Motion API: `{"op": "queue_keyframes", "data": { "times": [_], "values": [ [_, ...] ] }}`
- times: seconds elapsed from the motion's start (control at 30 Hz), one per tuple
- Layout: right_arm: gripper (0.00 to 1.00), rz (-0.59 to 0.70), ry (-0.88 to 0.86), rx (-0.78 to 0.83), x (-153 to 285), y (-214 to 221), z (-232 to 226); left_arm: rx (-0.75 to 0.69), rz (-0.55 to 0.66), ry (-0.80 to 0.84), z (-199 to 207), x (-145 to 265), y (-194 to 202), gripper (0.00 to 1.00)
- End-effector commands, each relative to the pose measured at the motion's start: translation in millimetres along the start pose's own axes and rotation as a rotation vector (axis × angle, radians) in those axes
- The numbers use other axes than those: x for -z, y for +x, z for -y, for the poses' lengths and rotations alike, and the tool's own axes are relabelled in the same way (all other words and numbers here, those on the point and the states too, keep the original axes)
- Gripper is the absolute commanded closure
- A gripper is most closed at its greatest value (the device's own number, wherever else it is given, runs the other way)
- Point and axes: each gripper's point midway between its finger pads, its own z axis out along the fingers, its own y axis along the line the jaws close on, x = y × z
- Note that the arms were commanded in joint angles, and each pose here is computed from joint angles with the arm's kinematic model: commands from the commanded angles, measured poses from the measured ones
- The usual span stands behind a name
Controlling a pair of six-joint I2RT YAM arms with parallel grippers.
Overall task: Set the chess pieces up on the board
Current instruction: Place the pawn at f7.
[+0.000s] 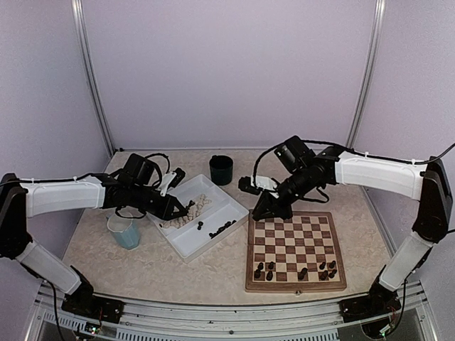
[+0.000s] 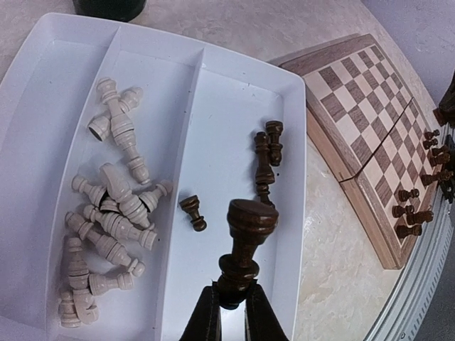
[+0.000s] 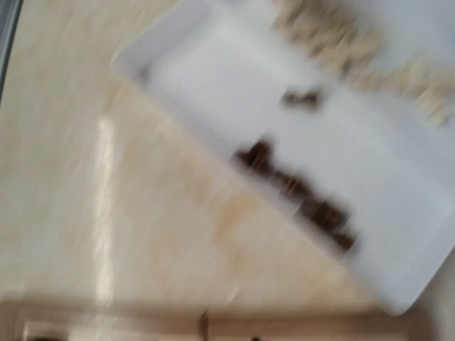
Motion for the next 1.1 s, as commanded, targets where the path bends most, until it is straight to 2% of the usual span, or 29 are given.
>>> {"op": "queue_keyframes", "data": {
  "times": [0.0,0.27,0.47,1.07],
  "values": [
    [0.97,-0.101,-0.023,0.046,4.6,48.8,-29.3,-0.023,0.028,-0.019,-6.2,1.4,-7.9,0.94],
    [0.96,-0.153,-0.032,0.07,-1.4,94.7,-56.7,-0.021,0.034,-0.024,-9.3,2.8,-9.3,0.94],
    [0.95,-0.169,-0.092,0.1,-16.4,106.7,-79.5,-0.018,0.03,-0.018,-9.5,1.0,-9.2,0.94],
    [0.94,-0.218,-0.137,0.132,-21.7,129.2,-98.2,-0.018,0.025,-0.019,-9.6,1.3,-7.2,0.93]
  ]
}}
